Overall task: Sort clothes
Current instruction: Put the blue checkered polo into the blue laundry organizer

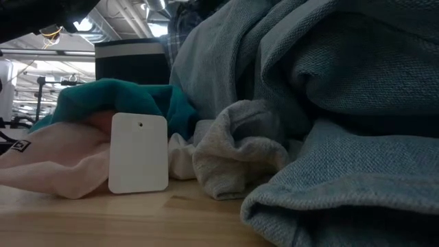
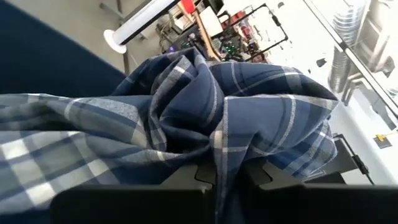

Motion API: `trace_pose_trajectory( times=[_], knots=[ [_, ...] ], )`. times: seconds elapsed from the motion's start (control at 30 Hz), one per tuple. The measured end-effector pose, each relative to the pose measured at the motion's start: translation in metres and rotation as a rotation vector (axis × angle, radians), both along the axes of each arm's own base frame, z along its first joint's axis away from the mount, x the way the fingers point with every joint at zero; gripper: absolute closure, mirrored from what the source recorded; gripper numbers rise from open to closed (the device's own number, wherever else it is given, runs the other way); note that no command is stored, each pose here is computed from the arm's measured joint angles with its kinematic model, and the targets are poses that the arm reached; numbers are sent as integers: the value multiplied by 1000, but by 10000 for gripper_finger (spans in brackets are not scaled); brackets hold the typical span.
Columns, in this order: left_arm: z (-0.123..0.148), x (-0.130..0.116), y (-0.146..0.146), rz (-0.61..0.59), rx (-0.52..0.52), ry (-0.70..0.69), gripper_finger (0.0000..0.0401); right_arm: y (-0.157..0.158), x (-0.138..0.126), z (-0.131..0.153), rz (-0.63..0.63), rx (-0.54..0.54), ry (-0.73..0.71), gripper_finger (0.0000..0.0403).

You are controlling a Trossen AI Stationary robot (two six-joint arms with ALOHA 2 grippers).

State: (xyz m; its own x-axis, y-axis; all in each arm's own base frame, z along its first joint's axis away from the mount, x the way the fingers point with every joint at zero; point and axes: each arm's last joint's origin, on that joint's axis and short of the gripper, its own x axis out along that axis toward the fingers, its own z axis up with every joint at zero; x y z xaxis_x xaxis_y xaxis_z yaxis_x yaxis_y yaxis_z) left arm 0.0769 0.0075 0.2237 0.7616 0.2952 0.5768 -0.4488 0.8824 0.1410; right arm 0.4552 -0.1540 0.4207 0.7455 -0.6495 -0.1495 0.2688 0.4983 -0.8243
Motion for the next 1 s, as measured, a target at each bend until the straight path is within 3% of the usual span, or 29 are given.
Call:
trace_pose_trajectory(
  times=[0.17, 0.43, 0.5, 0.7, 1.0],
  knots=[
    [0, 0, 0, 1, 1, 1, 221, -2, 3, -16, -24, 26, 106, 357],
    [0, 0, 0, 2, 2, 1, 221, 5, -10, -32, -24, 115, 333, 264],
    [0, 0, 0, 2, 3, 2, 221, 9, -18, -27, -22, 127, 381, 246],
    [0, 0, 0, 13, 17, 10, 221, 29, -50, 16, -3, 106, 321, 214],
    [0, 0, 0, 14, 15, 12, 221, 81, -100, 70, 103, 73, 233, 209]
  ],
)
